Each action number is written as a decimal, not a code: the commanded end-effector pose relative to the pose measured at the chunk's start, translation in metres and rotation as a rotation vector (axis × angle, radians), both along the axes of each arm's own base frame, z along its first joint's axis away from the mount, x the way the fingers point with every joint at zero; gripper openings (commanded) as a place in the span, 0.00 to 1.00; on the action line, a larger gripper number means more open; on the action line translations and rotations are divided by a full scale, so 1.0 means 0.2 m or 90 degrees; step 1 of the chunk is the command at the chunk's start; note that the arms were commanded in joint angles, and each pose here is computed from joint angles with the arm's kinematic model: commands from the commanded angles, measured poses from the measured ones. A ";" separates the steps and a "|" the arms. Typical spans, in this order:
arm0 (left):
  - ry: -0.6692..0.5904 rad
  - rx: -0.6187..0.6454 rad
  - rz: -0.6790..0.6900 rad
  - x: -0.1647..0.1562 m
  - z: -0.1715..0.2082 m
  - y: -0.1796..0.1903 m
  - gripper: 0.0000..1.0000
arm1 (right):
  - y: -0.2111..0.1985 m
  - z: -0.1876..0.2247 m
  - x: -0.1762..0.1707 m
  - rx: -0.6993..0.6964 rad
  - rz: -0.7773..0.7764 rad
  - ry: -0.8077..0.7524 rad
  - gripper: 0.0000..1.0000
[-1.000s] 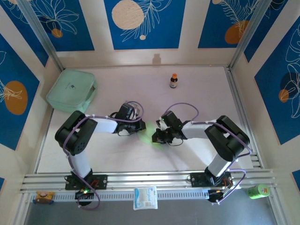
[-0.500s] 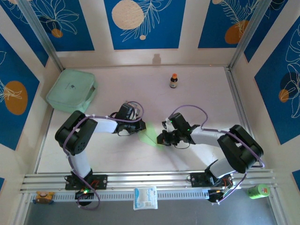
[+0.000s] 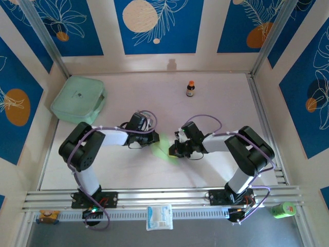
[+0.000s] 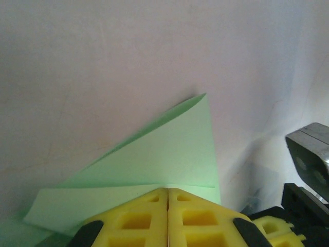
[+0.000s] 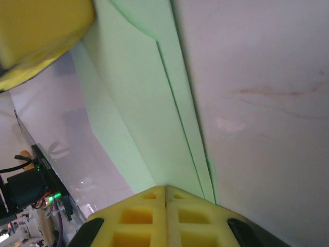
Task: Fold a paper plane with a square sheet of paper (pick it up from the middle)
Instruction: Fourth fold the wing at the center of the table, then turn over the paper at the center of the table.
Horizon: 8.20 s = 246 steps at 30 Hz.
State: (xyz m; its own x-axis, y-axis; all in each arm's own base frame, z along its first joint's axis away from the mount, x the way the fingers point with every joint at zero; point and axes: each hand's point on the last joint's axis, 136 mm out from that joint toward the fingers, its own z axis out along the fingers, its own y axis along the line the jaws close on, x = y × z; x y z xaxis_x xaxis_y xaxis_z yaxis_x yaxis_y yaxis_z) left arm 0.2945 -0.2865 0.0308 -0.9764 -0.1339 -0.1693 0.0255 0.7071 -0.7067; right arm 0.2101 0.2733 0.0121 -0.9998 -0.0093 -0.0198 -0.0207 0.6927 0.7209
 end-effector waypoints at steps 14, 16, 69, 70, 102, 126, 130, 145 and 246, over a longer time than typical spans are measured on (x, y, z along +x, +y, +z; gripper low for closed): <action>0.008 -0.064 0.012 -0.04 0.02 -0.08 0.06 | -0.19 -0.20 -0.14 -0.133 -0.033 0.089 0.00; 0.014 -0.053 0.017 -0.04 -0.03 -0.06 0.06 | -0.19 -0.20 -0.14 -0.132 -0.035 0.090 0.00; 0.046 -0.023 -0.004 -0.14 -0.11 -0.10 0.04 | -0.12 -0.08 -0.11 -0.054 -0.021 0.041 0.00; 0.049 -0.016 -0.001 -0.14 -0.12 -0.09 0.04 | -0.12 -0.08 -0.12 -0.053 -0.020 0.041 0.00; 0.075 -0.008 0.025 -0.14 -0.14 -0.04 0.02 | -0.25 0.08 -0.34 -0.023 -0.105 0.096 0.33; 0.073 -0.030 0.027 -0.12 -0.10 -0.06 0.02 | -0.14 0.11 -0.24 0.004 -0.106 0.078 0.30; 0.071 -0.031 0.028 -0.12 -0.09 -0.06 0.02 | -0.14 0.11 -0.24 0.004 -0.108 0.077 0.30; 0.067 -0.036 0.029 -0.11 -0.07 -0.06 0.03 | -0.15 0.11 -0.21 0.001 -0.116 0.059 0.32; -0.284 0.164 0.161 -0.03 0.66 0.66 1.00 | -0.29 0.23 -0.06 -0.718 0.236 -0.338 0.08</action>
